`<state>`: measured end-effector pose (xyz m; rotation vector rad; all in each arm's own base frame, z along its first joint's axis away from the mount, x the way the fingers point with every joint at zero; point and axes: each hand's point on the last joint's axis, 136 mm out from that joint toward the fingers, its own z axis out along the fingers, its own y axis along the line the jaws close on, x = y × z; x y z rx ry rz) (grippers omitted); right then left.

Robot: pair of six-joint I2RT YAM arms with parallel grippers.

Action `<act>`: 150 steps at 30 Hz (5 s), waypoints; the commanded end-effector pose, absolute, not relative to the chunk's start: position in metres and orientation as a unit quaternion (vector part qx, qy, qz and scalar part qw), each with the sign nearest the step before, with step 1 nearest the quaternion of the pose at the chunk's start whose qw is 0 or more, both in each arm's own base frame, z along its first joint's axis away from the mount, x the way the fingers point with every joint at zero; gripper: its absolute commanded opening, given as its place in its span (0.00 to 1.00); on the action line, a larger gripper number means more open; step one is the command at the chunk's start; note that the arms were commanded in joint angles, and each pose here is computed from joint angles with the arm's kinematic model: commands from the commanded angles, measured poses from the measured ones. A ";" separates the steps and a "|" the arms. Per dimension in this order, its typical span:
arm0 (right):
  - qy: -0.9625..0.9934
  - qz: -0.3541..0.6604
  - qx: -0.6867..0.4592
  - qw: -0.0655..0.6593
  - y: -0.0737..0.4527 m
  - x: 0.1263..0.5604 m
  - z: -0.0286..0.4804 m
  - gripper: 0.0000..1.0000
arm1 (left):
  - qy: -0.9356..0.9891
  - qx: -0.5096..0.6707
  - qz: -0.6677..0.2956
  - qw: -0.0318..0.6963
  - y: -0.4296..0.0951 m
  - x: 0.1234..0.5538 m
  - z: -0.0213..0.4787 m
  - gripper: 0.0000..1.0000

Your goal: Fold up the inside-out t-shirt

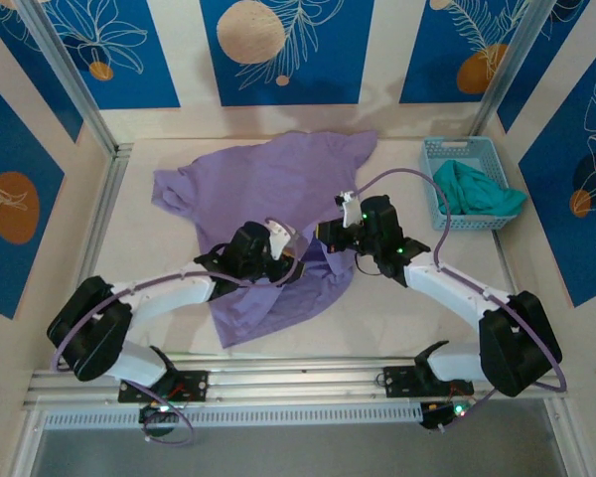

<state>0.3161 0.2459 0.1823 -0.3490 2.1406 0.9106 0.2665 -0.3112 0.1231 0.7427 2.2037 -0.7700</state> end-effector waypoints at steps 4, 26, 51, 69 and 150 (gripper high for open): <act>0.855 0.367 -0.117 0.347 0.245 0.310 0.175 0.00 | 0.849 0.277 -0.242 0.380 -0.307 0.290 0.119 0.55; 0.885 0.310 -0.106 0.332 0.223 0.311 0.154 0.00 | 0.830 0.335 -0.217 0.389 -0.333 0.309 0.124 0.12; 0.775 0.197 -0.355 0.484 0.296 0.233 0.117 0.54 | 0.847 0.264 -0.351 0.298 -0.310 0.304 0.197 0.00; 0.793 0.009 -0.327 0.514 0.303 0.333 0.053 0.46 | 0.766 0.331 -0.445 0.326 -0.307 0.253 0.326 0.00; 0.674 0.518 -0.189 0.492 0.271 0.381 0.414 0.00 | 0.897 -0.103 -0.197 0.381 -0.091 0.404 0.148 0.00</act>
